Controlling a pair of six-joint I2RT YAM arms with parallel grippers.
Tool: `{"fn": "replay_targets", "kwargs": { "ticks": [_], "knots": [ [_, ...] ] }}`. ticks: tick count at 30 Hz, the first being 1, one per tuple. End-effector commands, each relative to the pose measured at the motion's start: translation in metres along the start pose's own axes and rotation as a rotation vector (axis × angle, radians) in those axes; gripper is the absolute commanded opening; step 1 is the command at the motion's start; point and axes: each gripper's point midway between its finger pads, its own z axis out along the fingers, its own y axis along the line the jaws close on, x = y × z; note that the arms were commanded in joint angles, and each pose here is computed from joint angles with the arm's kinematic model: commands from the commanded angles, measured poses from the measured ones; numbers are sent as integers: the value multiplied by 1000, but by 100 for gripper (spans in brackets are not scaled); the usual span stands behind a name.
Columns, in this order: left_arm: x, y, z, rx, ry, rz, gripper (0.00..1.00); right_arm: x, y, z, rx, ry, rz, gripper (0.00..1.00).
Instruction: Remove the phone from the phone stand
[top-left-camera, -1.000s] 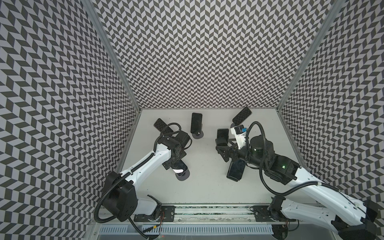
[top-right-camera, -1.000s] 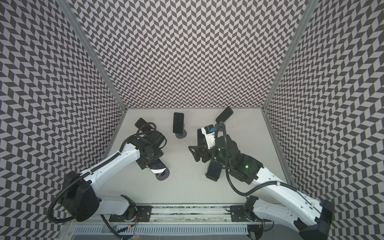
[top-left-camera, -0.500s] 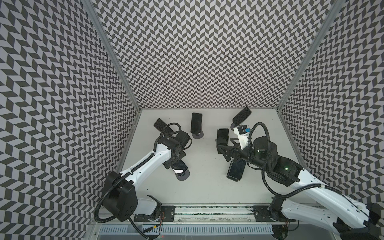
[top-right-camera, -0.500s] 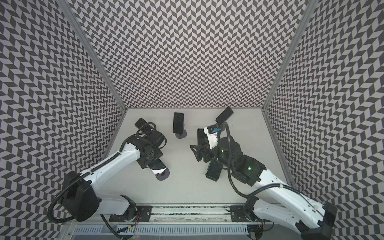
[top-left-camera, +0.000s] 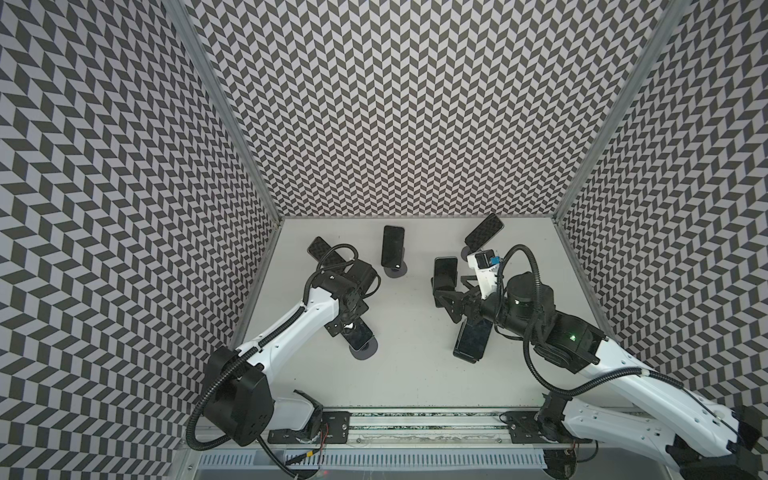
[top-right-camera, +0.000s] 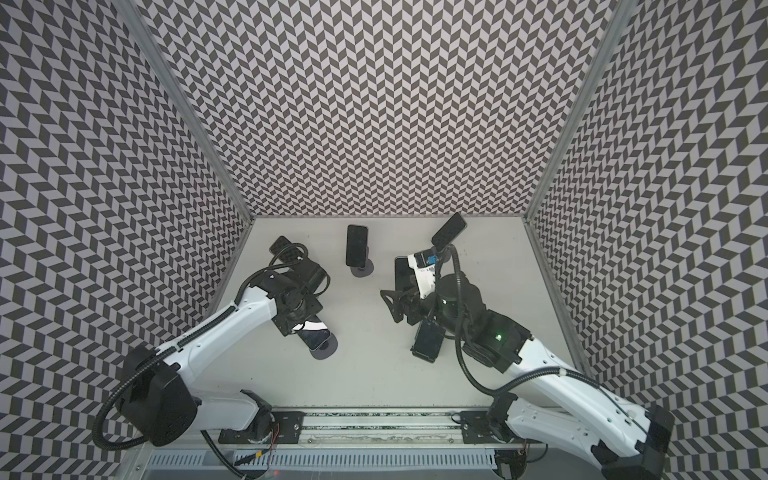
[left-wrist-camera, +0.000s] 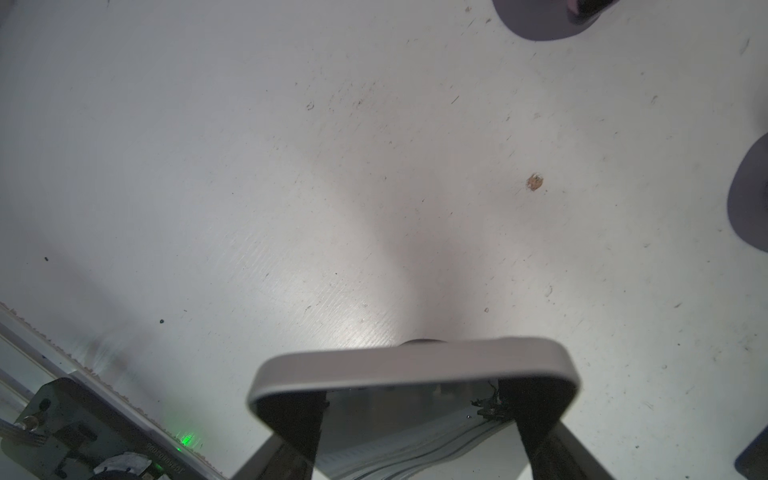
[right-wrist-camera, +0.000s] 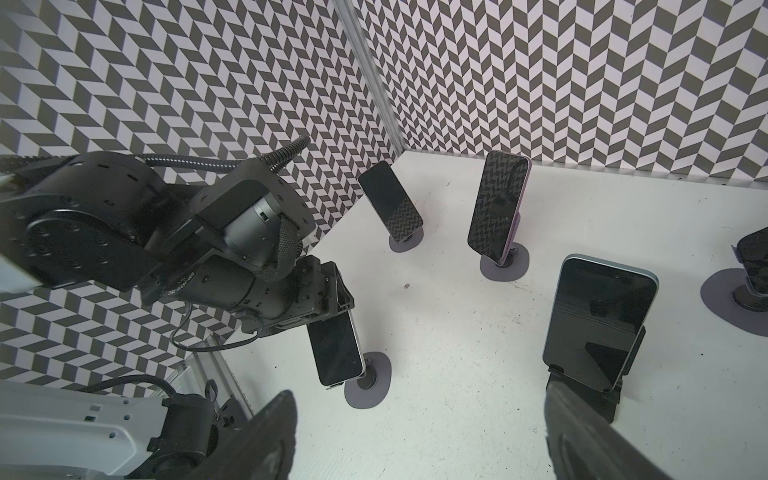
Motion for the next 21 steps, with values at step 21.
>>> {"fn": "replay_targets", "kwargs": {
  "ticks": [21],
  "knots": [
    [-14, -3, -19, 91, -66, -2, 69, -18, 12, -2, -56, -63, 14, 89]
  ]
}}
